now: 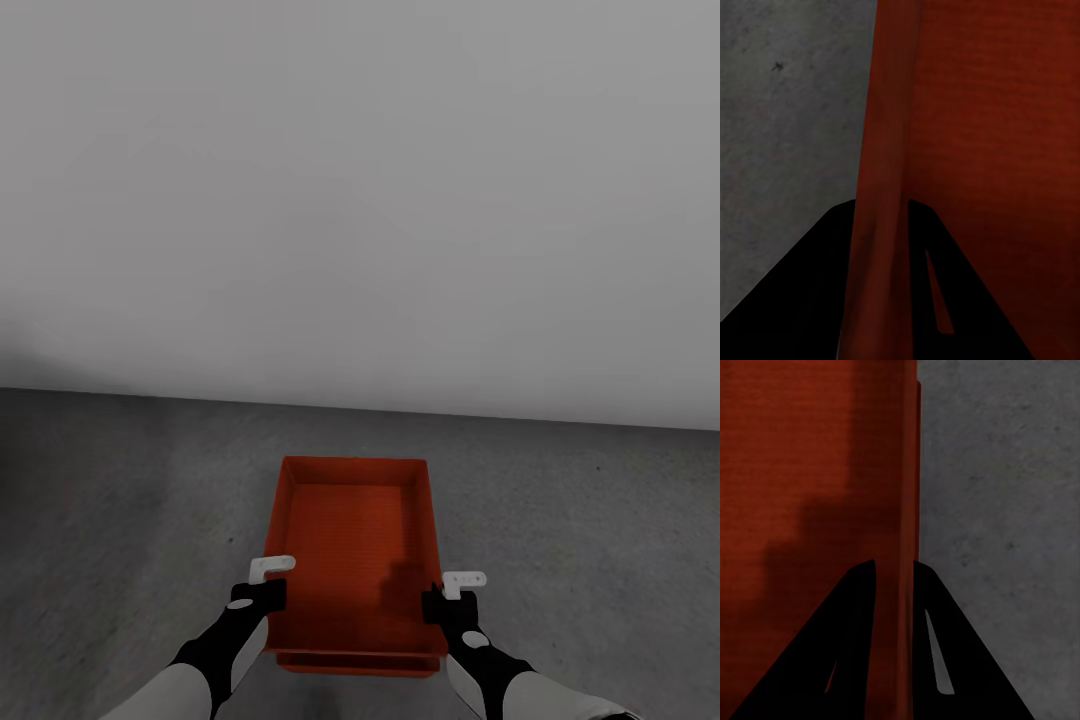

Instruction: Move the two storage containers from the living room to the garage. In the garage, place one container on the floor and stack the other container on top of it (either order is fine).

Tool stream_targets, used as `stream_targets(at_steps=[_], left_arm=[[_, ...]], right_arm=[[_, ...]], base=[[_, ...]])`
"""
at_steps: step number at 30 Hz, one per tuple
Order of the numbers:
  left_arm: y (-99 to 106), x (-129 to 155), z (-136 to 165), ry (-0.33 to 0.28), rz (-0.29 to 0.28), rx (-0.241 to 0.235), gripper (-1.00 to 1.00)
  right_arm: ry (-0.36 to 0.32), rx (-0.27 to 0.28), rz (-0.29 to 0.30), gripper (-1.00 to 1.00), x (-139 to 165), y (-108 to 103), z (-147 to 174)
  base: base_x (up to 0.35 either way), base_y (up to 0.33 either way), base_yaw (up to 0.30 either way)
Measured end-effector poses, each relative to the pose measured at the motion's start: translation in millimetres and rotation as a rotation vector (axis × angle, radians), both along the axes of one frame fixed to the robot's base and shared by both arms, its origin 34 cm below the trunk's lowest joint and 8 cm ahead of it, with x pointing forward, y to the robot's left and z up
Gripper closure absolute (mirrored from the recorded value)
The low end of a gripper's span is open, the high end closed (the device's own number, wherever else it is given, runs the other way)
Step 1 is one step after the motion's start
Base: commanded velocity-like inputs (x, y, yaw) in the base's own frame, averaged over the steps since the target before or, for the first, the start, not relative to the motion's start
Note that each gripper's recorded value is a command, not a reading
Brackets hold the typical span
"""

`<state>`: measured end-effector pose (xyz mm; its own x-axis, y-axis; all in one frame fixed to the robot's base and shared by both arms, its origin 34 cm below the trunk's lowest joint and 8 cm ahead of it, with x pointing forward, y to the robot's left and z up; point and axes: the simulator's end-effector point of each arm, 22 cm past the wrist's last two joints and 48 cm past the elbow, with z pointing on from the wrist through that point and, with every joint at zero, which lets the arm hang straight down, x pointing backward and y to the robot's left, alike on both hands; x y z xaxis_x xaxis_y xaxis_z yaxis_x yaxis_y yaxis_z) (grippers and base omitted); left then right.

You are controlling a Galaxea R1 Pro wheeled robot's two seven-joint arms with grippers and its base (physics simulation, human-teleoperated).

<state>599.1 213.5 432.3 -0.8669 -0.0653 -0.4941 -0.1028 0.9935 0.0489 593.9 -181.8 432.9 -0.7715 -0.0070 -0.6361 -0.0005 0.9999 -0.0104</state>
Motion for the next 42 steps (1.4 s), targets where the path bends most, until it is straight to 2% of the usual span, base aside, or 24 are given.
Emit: stream_targets(at_steps=[42], left_arm=[[-0.1,-6.2,-8.7,0.019,-0.001,0.001,1.0]], right_arm=[[0.019,0.0,-0.002,1.0,-6.6,0.0,-8.7]], base=[[-0.017,0.0,0.0]])
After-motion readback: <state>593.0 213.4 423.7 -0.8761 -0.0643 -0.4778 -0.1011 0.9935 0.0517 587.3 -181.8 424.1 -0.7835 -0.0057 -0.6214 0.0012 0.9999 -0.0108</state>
